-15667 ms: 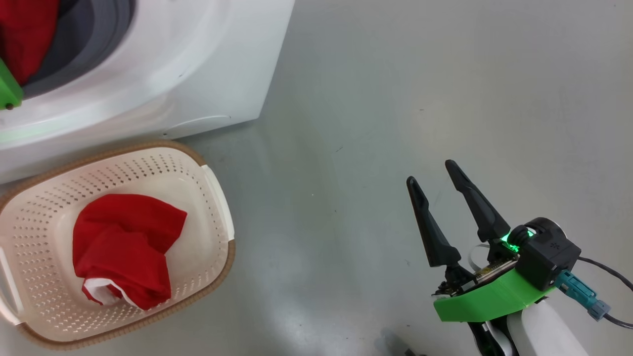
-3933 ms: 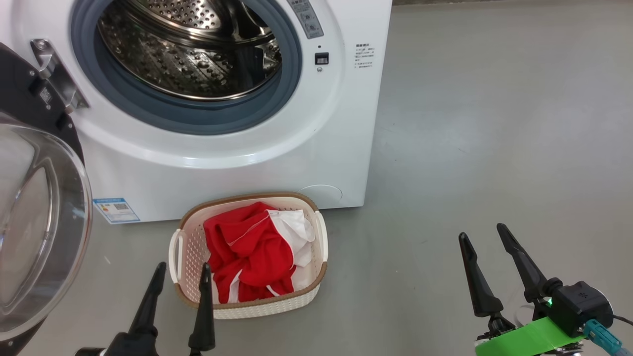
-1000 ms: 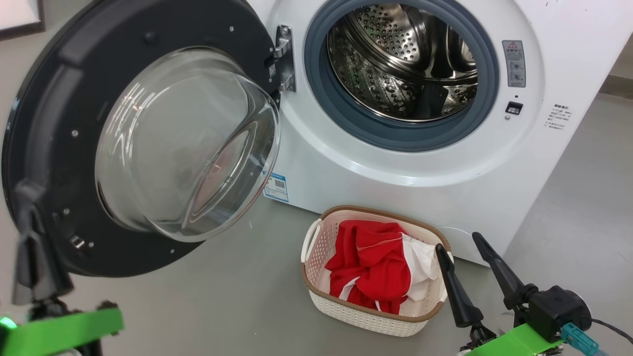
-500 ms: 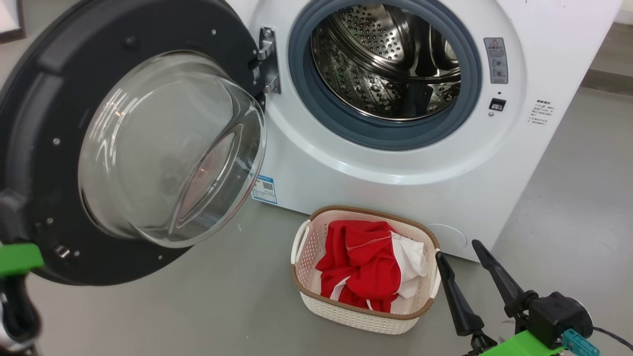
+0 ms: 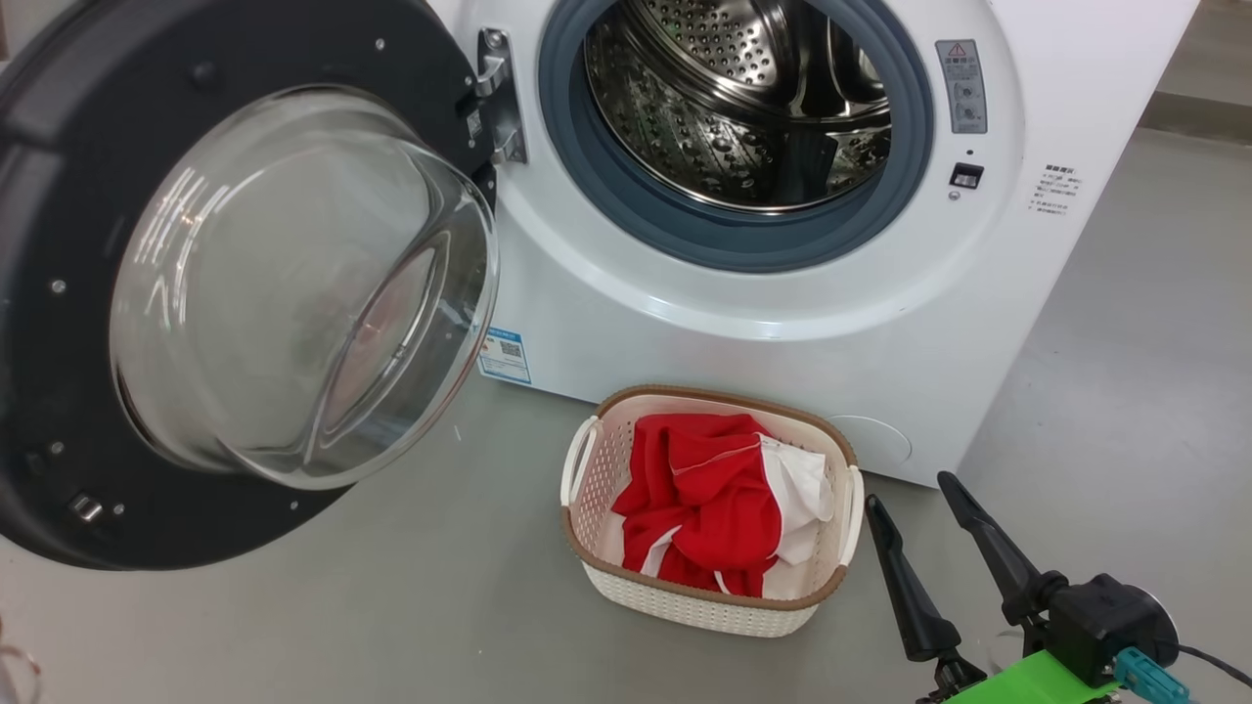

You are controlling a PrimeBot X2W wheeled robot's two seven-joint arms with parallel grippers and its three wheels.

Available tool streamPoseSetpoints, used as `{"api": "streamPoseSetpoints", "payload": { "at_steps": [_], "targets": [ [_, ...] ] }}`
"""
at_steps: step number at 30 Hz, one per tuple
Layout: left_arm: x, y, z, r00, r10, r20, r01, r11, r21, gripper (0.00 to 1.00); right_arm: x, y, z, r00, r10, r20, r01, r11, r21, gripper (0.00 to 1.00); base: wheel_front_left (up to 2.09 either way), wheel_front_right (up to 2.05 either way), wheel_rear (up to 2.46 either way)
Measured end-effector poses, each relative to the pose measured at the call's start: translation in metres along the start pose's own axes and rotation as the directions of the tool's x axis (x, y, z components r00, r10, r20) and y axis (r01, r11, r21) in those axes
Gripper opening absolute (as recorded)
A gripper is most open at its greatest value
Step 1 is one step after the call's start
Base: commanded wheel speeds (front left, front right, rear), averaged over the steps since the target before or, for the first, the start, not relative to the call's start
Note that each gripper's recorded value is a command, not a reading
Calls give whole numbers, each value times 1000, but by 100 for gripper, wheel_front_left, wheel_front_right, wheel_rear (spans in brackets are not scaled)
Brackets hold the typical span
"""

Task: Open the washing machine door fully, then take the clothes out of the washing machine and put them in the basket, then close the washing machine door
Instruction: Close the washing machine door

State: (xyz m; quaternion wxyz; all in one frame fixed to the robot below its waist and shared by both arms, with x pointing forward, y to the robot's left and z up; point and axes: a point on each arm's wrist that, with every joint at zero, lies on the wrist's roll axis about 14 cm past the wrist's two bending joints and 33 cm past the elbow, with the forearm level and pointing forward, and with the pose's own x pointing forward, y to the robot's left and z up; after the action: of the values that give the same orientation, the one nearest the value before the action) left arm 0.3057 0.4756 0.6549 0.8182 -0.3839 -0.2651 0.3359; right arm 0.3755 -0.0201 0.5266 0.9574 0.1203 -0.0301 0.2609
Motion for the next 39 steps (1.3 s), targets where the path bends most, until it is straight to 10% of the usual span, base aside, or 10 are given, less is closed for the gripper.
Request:
{"api": "streamPoseSetpoints", "payload": {
  "at_steps": [10,22,39],
  "targets": [
    [26,20,-17,974,130,-184,-156,979,-132,0,-1,-6,-4,1000,-15,-16,16,1000,1,100,0,0,0],
    [29,46,-54,885,211,-415,-258,964,-59,0,-3,-14,-7,999,-39,-28,39,999,-1,100,0,0,0],
    [23,30,-73,823,98,-559,-218,964,-152,0,-3,-14,-2,999,-39,-16,39,999,-14,100,0,0,0]
  ]
}}
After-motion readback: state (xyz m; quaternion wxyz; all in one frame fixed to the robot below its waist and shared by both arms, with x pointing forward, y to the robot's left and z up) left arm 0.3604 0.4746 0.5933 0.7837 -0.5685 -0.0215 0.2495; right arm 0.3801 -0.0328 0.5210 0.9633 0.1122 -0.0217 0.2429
